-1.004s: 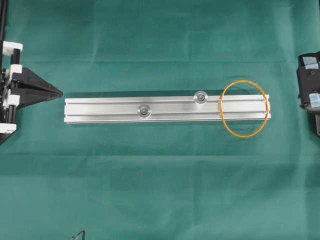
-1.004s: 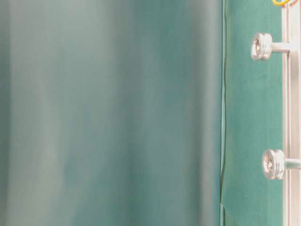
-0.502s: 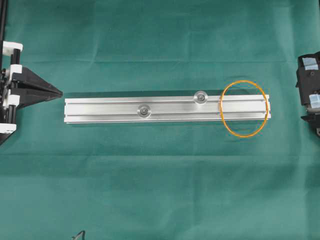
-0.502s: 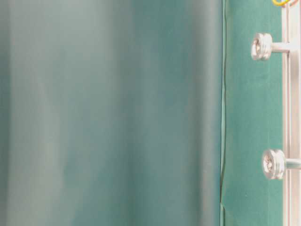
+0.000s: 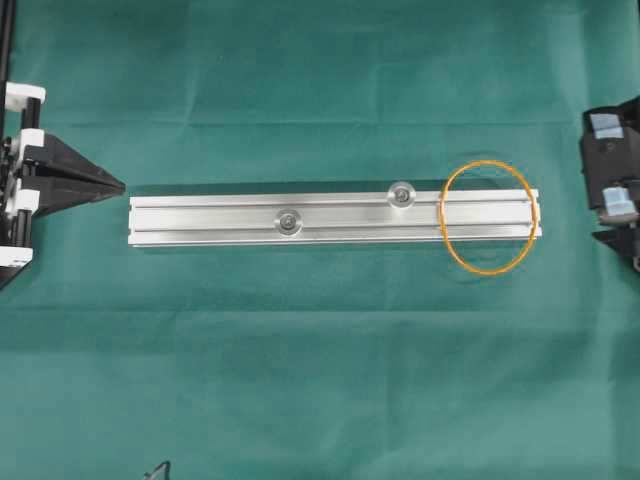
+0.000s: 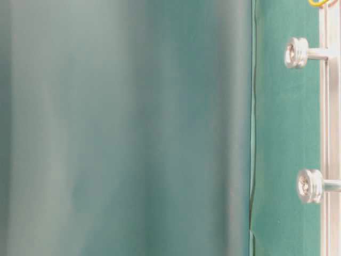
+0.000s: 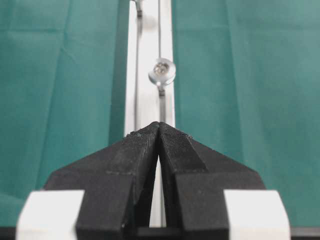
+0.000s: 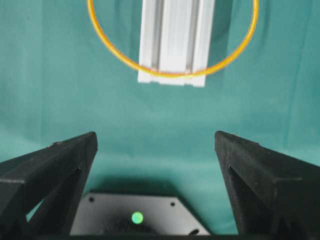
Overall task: Hook the rubber onto the shaft.
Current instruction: 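Lower the open right gripper toward the orange band beside the rail, then close the right gripper on the near side of the orange band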
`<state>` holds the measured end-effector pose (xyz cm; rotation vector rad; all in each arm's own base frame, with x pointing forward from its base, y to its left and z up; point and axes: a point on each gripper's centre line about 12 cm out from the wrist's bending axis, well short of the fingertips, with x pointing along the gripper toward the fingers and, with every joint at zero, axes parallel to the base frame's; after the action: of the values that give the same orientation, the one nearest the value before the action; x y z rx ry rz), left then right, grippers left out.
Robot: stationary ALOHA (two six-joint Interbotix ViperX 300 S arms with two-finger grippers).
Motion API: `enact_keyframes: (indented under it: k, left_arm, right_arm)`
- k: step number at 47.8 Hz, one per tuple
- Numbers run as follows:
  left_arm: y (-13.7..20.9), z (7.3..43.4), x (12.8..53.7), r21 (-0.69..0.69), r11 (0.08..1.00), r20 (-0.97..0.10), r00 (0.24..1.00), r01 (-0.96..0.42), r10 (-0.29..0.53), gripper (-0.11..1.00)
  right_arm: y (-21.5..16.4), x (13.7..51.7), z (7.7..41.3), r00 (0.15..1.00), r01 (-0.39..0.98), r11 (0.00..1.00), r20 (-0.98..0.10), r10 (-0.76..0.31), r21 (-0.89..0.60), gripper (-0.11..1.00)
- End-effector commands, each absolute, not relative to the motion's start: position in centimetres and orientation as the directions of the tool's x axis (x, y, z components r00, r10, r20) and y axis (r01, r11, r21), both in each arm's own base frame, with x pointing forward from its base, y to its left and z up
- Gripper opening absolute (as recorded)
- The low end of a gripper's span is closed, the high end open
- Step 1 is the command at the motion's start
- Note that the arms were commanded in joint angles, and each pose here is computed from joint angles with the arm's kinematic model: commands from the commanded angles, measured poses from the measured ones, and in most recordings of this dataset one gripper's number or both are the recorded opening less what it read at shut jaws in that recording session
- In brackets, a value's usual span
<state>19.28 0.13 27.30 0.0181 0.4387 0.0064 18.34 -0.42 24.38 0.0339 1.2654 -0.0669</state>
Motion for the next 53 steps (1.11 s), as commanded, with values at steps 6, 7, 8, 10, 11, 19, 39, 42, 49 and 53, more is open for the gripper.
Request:
enact_keyframes:
  k: [6, 7, 8, 10, 11, 19, 39, 42, 49, 53]
  left_arm:
    - [0.2, 28.3, 19.6, 0.022, 1.0, -0.402, 0.915, -0.004, 0.012, 0.0]
    - [0.2, 28.3, 19.6, 0.022, 1.0, -0.404, 0.915, -0.004, 0.012, 0.0]
    - [0.2, 28.3, 19.6, 0.022, 1.0, -0.401, 0.916, -0.004, 0.012, 0.0]
    - [0.2, 28.3, 19.6, 0.022, 1.0, -0.404, 0.915, -0.004, 0.012, 0.0]
    - [0.2, 28.3, 19.6, 0.022, 1.0, -0.402, 0.915, -0.004, 0.012, 0.0]
    - [0.2, 28.3, 19.6, 0.022, 1.0, -0.402, 0.915, -0.004, 0.012, 0.0]
    - [0.2, 28.3, 19.6, 0.022, 1.0, -0.404, 0.915, -0.004, 0.012, 0.0]
    - [0.2, 28.3, 19.6, 0.022, 1.0, -0.404, 0.915, -0.004, 0.012, 0.0]
    - [0.2, 28.2, 19.6, 0.023, 1.0, -0.405, 0.914, -0.003, 0.013, 0.0]
    - [0.2, 28.2, 19.6, 0.023, 1.0, -0.407, 0.914, -0.003, 0.013, 0.0]
  right_arm:
    - [-0.4, 20.7, 25.3, 0.343, 0.067, 0.998, -0.939, -0.029, -0.006, 0.98]
    - [-0.4, 20.9, 25.4, 0.344, 0.067, 0.998, -0.939, -0.029, -0.006, 0.98]
    - [-0.4, 21.2, 25.3, 0.344, 0.067, 0.998, -0.939, -0.029, -0.006, 0.98]
    - [-0.4, 21.6, 25.3, 0.344, 0.066, 0.998, -0.938, -0.03, -0.008, 0.98]
    - [-0.4, 21.8, 25.3, 0.343, 0.066, 0.998, -0.939, -0.03, -0.008, 0.98]
    - [-0.4, 23.6, 25.4, 0.345, 0.066, 0.998, -0.938, -0.028, -0.006, 0.98]
    - [-0.4, 25.4, 25.4, 0.34, 0.061, 0.998, -0.94, -0.027, -0.007, 0.98]
    - [-0.3, 25.4, 25.4, 0.34, 0.059, 0.998, -0.94, -0.026, -0.006, 0.98]
    - [-0.3, 25.4, 25.3, 0.338, 0.061, 0.998, -0.941, -0.02, 0.0, 0.98]
    - [-0.2, 25.4, 25.3, 0.338, 0.061, 0.998, -0.941, -0.018, 0.003, 0.98]
